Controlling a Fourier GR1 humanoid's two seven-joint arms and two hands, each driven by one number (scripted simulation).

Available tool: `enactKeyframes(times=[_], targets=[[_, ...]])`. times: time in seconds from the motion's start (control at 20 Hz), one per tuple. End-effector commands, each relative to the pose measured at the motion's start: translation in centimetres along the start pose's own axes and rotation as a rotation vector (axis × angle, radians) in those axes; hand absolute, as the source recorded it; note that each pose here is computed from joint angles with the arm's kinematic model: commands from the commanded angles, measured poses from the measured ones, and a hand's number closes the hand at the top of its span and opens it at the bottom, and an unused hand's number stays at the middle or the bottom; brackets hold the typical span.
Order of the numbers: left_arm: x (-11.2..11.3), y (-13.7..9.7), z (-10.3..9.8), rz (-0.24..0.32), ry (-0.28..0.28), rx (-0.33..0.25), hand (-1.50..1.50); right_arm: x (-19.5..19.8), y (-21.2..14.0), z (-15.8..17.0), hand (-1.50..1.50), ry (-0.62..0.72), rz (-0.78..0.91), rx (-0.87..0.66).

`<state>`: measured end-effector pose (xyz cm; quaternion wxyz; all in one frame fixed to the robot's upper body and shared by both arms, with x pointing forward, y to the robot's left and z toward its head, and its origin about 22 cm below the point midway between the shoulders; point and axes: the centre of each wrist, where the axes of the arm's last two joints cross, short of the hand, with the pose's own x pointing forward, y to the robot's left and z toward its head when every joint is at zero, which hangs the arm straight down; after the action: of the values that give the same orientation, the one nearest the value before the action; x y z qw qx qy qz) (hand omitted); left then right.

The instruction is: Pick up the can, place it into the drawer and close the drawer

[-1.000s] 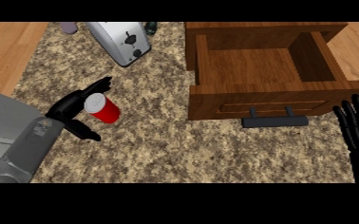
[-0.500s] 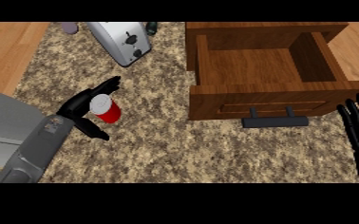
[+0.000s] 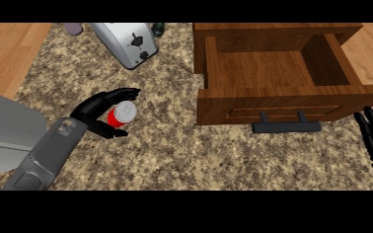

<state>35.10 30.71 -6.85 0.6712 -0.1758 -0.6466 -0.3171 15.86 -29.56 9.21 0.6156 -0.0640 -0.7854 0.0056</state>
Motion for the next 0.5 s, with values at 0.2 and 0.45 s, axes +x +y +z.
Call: enactKeyframes(times=[0.2,0.45], targets=[[-0.1,-1.9,-1.7,0.171,-0.118,-0.139,1.5,-0.4,0.7,-0.3,-1.5,0.008,-0.007,-0.008],[1.3,-1.4,-3.1,0.192,-0.128,-0.174,1.5,-0.4,-0.9,-0.6,-1.5,-0.008,-0.004,-0.029]])
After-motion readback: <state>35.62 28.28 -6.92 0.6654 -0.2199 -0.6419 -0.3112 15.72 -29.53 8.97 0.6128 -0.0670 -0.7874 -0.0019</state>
